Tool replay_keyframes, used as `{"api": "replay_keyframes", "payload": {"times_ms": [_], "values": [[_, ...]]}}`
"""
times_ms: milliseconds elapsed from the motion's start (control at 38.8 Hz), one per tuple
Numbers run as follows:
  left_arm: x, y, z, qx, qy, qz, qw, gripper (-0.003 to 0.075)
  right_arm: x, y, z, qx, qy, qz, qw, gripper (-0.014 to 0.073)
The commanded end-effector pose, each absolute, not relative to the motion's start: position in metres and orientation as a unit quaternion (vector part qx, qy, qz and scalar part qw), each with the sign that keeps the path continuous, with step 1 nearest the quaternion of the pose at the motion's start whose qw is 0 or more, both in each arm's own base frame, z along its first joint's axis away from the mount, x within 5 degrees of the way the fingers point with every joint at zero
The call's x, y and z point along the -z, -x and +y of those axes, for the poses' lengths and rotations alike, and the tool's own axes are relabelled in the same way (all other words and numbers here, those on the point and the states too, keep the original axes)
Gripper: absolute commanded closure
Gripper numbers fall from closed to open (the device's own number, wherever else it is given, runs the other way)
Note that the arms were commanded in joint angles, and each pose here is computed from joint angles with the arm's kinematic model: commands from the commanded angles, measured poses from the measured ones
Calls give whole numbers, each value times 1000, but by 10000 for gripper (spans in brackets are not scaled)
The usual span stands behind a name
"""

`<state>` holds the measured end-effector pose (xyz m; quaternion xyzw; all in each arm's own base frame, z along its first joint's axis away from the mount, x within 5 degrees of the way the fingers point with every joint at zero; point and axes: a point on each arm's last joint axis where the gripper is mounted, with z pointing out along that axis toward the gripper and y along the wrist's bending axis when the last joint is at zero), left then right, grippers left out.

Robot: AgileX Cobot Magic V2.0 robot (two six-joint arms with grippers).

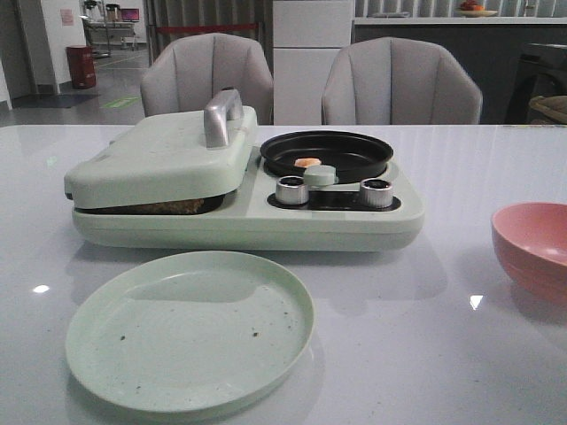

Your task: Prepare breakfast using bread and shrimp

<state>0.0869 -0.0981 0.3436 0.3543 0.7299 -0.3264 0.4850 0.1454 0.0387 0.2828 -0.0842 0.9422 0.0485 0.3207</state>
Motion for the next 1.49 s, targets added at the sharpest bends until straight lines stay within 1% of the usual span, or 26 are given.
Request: {"api": "replay_keyframes", "payload": {"times_ms": [0,52,103,180,258,1210,1262,1339,1468], "values": [[-356,-88,-98,339,-334,716,510,620,-296,-150,40,-54,84,924,369,287],[-356,-88,-98,339,-334,716,510,620,-296,-150,40,-54,84,924,369,375],[-356,-88,-98,339,-334,716,510,620,-297,-150,40,-54,84,924,370,441],[-356,-88,-98,339,-334,716,510,620,-297,-151,40,-56,83,923,372,517],[-356,-88,-98,339,-334,716,510,620,-297,-151,40,-60,81,922,375,564],[-356,-88,-98,334,-338,717,510,620,-298,-151,41,-64,79,921,377,560],[-357,-87,-94,311,-339,713,529,620,-298,-151,41,-64,79,921,377,560],[-353,-84,-83,260,-341,708,561,620,-298,-151,41,-64,79,921,377,560],[-341,-78,-60,193,-283,698,629,620,-298,-151,41,-64,79,921,376,560]]}}
